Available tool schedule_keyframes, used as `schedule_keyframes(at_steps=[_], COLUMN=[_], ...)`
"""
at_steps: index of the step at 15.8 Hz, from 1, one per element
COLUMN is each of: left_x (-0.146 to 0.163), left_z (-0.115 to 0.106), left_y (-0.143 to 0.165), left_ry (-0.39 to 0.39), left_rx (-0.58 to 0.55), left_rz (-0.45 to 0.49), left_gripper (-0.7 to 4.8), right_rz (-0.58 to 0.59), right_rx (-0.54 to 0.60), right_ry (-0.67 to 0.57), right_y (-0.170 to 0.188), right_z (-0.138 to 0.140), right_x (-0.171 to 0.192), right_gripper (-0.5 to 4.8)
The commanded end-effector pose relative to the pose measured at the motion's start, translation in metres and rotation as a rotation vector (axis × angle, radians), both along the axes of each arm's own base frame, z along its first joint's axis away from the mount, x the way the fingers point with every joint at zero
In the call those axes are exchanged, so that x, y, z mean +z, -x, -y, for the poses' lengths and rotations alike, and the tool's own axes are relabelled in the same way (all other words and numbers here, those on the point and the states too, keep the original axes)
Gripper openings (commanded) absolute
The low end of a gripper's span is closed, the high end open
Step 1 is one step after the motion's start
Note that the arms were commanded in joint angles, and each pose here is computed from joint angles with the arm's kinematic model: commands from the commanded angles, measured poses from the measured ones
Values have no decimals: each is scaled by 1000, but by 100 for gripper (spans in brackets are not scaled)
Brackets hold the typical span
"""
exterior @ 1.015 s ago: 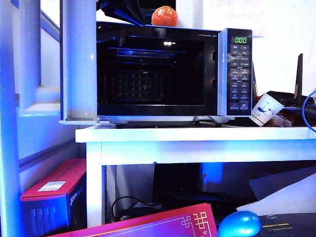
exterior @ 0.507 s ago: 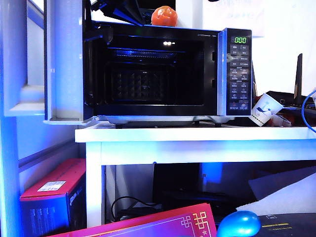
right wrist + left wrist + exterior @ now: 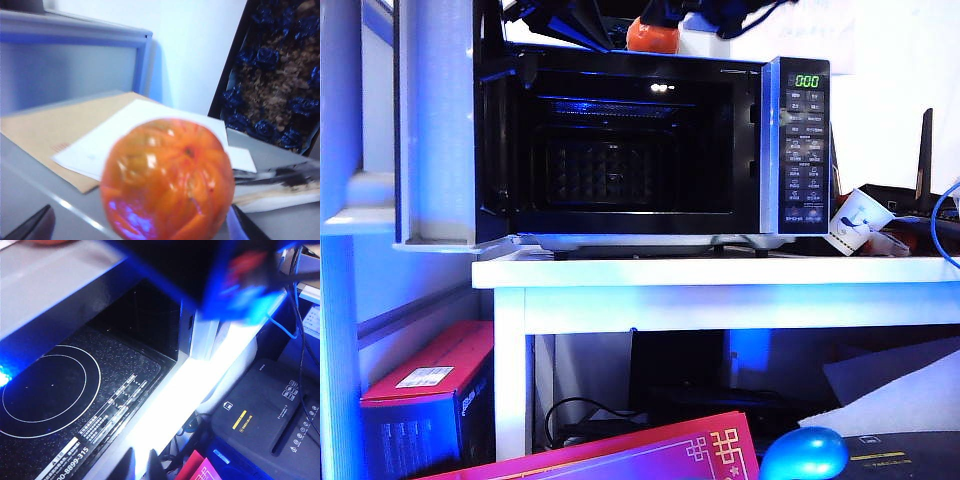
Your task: Open the microwave door, place the orange inside the microwave, then close the microwave door.
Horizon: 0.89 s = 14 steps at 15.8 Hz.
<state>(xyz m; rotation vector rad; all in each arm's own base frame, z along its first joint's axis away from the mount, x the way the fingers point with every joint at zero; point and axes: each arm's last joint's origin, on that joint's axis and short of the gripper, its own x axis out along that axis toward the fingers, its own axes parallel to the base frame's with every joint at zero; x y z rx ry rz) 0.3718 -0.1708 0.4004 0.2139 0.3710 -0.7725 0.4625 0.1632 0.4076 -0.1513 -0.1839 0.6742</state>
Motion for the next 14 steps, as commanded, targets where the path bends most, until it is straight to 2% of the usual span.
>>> schedule_keyframes(at_steps=[1,14], left_x=[-3,-3], left_z=[-4,-4], left_y=[-2,-3], left_ry=[-6,-7], left_rx=[27,27], left_rz=[-17,-17], left_gripper=[47,47], right_rz=[57,131], right_rx=[-16,-6], right_ry=[-23,-38], right_y=[-3,-20], right_z=[-2,-8], right_x=[5,5], right_gripper=[479,479])
